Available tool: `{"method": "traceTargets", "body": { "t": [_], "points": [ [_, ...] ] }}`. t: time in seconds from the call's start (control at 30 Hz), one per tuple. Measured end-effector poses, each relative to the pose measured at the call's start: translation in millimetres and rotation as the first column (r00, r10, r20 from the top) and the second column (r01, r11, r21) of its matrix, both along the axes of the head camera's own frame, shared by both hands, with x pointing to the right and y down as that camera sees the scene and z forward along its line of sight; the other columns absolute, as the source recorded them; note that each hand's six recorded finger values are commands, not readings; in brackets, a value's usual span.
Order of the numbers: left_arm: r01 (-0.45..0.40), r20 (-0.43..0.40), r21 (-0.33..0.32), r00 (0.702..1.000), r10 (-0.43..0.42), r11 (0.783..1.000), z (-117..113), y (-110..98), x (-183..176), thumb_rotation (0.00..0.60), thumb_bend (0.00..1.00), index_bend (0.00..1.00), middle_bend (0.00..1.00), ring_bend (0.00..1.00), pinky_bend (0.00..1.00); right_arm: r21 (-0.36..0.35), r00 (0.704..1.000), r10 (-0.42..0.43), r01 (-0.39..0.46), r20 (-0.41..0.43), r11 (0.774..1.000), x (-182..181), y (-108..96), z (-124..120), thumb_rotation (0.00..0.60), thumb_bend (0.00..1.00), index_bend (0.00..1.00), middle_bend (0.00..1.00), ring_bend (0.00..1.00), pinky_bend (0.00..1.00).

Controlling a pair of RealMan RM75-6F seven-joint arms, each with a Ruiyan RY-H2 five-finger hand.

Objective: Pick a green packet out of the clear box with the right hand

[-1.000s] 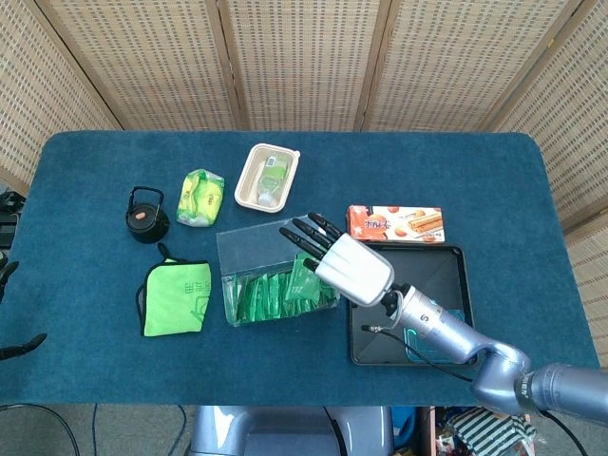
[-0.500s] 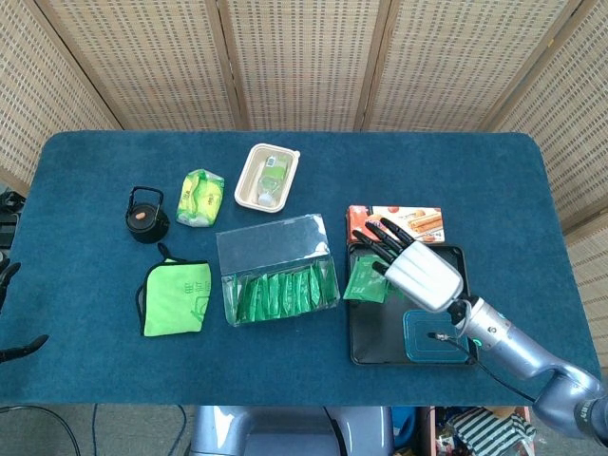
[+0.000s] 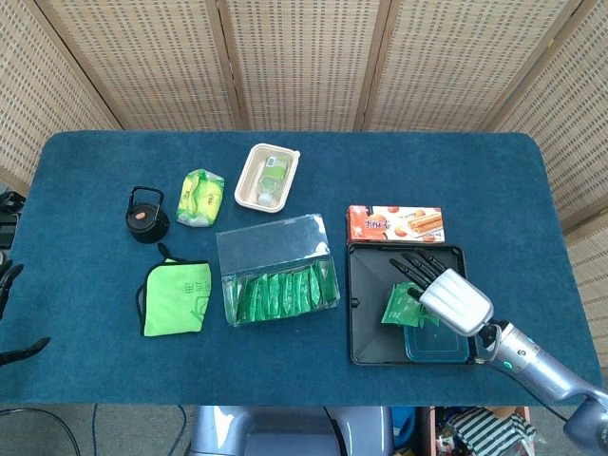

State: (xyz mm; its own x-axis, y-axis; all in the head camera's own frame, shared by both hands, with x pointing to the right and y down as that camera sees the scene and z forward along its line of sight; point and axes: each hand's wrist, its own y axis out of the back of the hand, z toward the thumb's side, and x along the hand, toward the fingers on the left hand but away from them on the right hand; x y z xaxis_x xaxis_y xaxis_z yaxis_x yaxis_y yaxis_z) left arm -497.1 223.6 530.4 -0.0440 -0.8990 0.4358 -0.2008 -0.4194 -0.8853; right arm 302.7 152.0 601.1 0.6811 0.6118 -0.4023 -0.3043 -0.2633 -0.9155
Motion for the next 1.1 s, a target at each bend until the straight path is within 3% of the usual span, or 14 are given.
{"method": "traceTargets", "body": {
  "t": [0.07, 0.13, 0.4, 0.53, 0.63, 0.73, 0.93, 1.1],
  "points": [
    [-0.001, 0.0, 0.002, 1.0, 0.001, 1.0, -0.6, 0.3, 0.4, 0.6, 0.13, 0.0, 0.0, 0.0, 0.0, -0.002, 1.0, 0.01, -0.01, 0.001, 1.0, 0.7, 0.9, -1.0, 0.6, 0.24, 0.09, 0.02, 0.01, 0.17],
    [-0.001, -0.001, 0.004, 1.0, 0.001, 1.0, -1.3, 0.6, 0.7, 0.6, 0.13, 0.0, 0.0, 0.0, 0.0, -0.001, 1.0, 0.023, -0.023, 0.002, 1.0, 0.5, 1.0, -2.9, 0.6, 0.17, 0.01, 0.0, 0.0, 0.17],
    [-0.004, -0.005, 0.009, 1.0, 0.004, 1.0, -3.2, 1.0, 0.8, 0.6, 0.13, 0.0, 0.0, 0.0, 0.0, 0.064, 0.989, 0.13, -0.135, 0.07, 0.989, 3.6, -9.3, -34.7, 0.6, 0.14, 0.0, 0.0, 0.0, 0.16],
    [-0.002, -0.002, 0.018, 1.0, 0.002, 1.0, -4.6, 0.6, -0.2, 0.6, 0.13, 0.0, 0.0, 0.0, 0.0, 0.067, 0.962, 0.226, -0.239, 0.155, 0.969, 12.4, -9.9, -56.8, 0.6, 0.05, 0.0, 0.0, 0.0, 0.08],
    [0.001, 0.003, 0.031, 1.0, -0.001, 1.0, -6.6, 0.3, -0.7, 0.6, 0.13, 0.0, 0.0, 0.0, 0.0, 0.044, 0.918, 0.34, -0.355, 0.204, 0.934, 27.3, -1.0, -72.0, 0.6, 0.0, 0.0, 0.0, 0.0, 0.01],
    [-0.004, 0.007, 0.044, 1.0, 0.004, 0.999, -8.6, 0.9, 0.0, 0.6, 0.13, 0.0, 0.0, 0.0, 0.0, 0.016, 0.865, 0.451, -0.466, 0.221, 0.885, 46.6, 13.3, -78.9, 0.6, 0.0, 0.0, 0.0, 0.0, 0.0],
    [-0.019, 0.024, 0.067, 1.0, 0.017, 0.998, -11.3, 2.1, 2.1, 0.6, 0.13, 0.0, 0.0, 0.0, 0.0, 0.001, 0.725, 0.648, -0.667, 0.231, 0.745, 92.9, 47.9, -81.0, 0.6, 0.0, 0.0, 0.0, 0.0, 0.0],
    [-0.015, 0.035, 0.084, 0.999, 0.012, 0.996, -13.8, 3.1, 1.8, 0.6, 0.13, 0.0, 0.0, 0.0, 0.0, 0.001, 0.677, 0.691, -0.715, 0.252, 0.7, 107.5, 60.5, -78.4, 0.6, 0.0, 0.0, 0.0, 0.0, 0.0]
  ]
}}
